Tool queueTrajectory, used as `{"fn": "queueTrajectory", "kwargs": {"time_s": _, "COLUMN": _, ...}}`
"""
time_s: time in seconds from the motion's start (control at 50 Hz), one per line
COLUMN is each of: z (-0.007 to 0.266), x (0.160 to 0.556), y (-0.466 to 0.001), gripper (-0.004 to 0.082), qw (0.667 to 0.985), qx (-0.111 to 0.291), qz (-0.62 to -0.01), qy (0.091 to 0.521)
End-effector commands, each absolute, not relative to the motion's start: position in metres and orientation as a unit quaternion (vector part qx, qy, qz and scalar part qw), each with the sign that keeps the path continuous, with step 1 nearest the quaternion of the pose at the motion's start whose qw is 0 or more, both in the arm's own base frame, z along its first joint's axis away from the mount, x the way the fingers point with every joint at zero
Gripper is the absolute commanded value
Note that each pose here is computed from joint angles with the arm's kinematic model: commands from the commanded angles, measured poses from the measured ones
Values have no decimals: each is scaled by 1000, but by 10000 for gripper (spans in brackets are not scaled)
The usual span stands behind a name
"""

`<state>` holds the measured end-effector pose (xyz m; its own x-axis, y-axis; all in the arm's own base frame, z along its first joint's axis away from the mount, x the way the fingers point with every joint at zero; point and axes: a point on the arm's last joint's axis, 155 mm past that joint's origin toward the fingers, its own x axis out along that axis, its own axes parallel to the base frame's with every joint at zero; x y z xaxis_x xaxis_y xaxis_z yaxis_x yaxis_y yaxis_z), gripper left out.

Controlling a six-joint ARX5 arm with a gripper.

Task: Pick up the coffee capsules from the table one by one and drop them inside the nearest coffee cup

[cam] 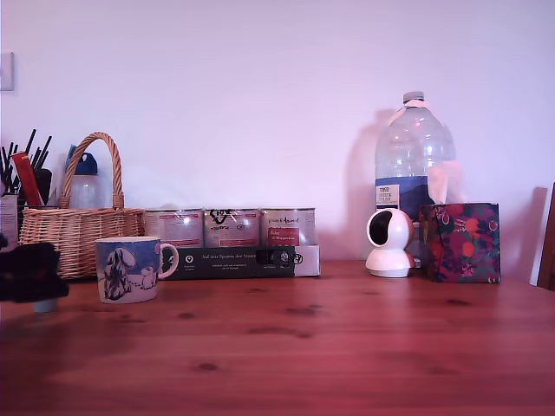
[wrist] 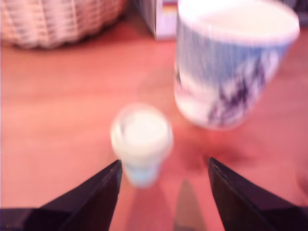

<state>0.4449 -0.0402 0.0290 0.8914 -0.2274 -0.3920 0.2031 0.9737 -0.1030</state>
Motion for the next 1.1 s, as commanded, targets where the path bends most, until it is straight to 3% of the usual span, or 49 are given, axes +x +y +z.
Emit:
{"fn": "queueTrajectory", "kwargs": {"time_s": 0.0, "z": 30, "x": 449, "y": -43, "gripper": 511, "qw": 972, "qx": -21, "qz": -115, "qy": 206}}
{"fn": "queueTrajectory", "kwargs": {"time_s": 0.46, "z": 5, "x": 465, "y": -41, "gripper": 511, "qw": 966, "qx": -12, "qz": -114, "qy": 233}}
{"fn": "queueTrajectory", "kwargs": {"time_s": 0.8, "z": 4, "x": 467, "y": -38, "gripper": 502, "qw": 966, "qx": 4, "qz": -111, "qy": 232}}
{"fn": "queueTrajectory", "kwargs": {"time_s": 0.94, "z": 4, "x": 468, "y": -35, "gripper": 393, "qw": 967, "qx": 8, "qz": -102, "qy": 232}}
{"fn": "queueTrajectory", "kwargs": {"time_s": 1.08, "z": 4, "x": 468, "y": -35, "gripper": 144, "qw": 967, "qx": 32, "qz": -108, "qy": 230}}
